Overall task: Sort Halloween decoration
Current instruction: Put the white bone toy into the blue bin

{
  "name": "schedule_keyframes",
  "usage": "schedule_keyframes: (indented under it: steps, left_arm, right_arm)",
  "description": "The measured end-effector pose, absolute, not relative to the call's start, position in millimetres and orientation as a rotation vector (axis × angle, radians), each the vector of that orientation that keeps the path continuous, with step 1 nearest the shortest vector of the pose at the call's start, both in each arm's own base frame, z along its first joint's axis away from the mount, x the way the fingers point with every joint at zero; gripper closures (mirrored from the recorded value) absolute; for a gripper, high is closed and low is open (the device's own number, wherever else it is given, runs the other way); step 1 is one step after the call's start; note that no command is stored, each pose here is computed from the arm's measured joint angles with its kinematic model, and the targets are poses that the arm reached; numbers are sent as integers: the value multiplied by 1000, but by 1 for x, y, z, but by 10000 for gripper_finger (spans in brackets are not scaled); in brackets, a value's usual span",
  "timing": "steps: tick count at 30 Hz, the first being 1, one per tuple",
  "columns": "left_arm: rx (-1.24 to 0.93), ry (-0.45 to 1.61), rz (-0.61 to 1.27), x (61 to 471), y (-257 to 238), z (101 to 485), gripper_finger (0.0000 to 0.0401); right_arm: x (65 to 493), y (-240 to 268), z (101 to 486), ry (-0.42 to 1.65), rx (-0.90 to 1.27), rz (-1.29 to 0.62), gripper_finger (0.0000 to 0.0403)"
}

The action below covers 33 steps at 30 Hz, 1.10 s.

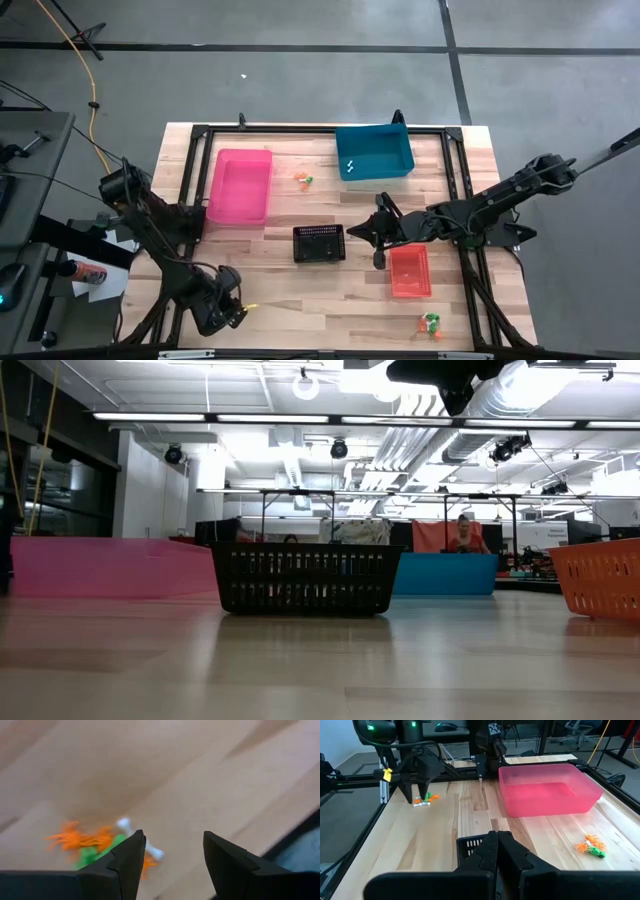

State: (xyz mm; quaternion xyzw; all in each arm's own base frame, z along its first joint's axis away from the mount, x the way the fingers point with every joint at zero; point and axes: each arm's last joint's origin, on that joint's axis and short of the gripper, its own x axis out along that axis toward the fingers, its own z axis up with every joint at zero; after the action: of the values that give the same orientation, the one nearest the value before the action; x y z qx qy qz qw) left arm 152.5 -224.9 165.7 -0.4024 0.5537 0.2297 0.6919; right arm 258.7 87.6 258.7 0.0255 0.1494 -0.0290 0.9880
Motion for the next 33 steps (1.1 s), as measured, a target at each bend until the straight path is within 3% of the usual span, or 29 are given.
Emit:
schedule_keyframes:
  steps: [5, 12, 33]
  left_arm:
    - [-883, 1244, 553, 150, -226, 160, 215]
    - [-927, 1285, 456, 156, -240, 150, 215]
    - [-819, 1315, 538, 149, -231, 147, 215]
  right_arm:
    - [259, 88, 259, 300, 56, -58, 402]
    - [259, 88, 259, 301, 58, -57, 402]
    - [259, 88, 259, 301, 58, -59, 402]
